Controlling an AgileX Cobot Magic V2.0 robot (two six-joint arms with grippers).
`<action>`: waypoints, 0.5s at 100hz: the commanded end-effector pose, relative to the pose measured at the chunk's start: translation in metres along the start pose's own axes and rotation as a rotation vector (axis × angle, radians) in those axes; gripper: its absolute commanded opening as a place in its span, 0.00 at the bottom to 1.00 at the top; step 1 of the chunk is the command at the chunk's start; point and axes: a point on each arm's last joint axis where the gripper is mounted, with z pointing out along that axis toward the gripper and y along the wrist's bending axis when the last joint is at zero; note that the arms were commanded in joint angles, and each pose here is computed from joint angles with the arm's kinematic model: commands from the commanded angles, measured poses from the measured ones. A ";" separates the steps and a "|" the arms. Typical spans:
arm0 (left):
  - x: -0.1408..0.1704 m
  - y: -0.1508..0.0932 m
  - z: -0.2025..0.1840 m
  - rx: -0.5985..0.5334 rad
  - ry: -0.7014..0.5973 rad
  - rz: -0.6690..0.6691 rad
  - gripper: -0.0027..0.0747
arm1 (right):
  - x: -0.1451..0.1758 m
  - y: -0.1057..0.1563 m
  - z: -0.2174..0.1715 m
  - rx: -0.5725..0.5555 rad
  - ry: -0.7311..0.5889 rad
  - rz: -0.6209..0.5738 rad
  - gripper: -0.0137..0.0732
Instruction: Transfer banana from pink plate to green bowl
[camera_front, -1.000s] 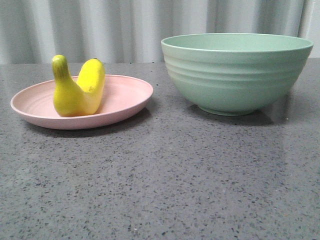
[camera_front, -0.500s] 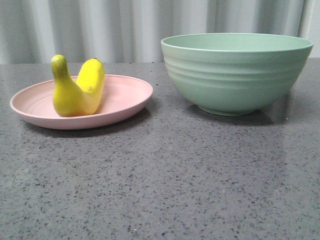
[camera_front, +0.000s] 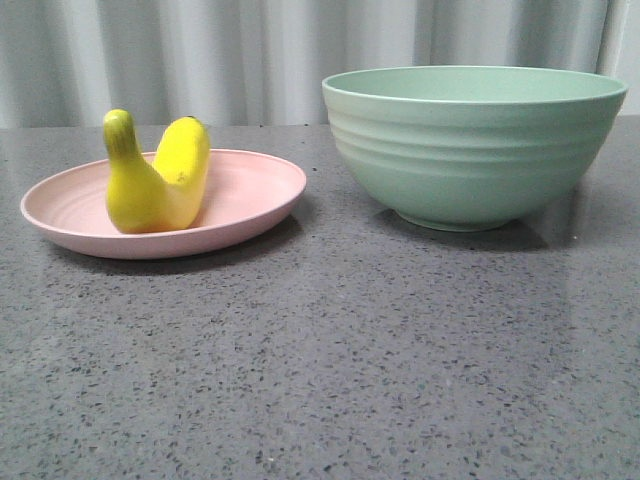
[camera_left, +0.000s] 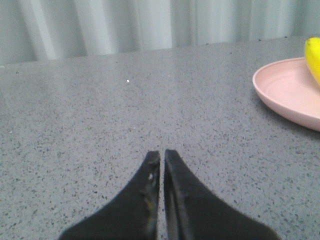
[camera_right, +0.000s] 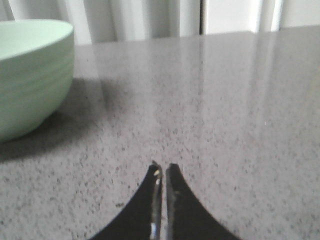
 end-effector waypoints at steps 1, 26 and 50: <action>-0.002 0.000 -0.001 -0.004 -0.103 -0.021 0.01 | -0.004 -0.001 0.000 0.007 -0.118 0.001 0.07; -0.004 0.000 -0.001 -0.005 -0.129 -0.021 0.01 | -0.009 -0.001 -0.001 0.012 -0.178 -0.015 0.07; -0.006 0.000 -0.002 -0.006 -0.146 -0.021 0.01 | -0.010 -0.001 -0.001 0.012 -0.186 -0.015 0.07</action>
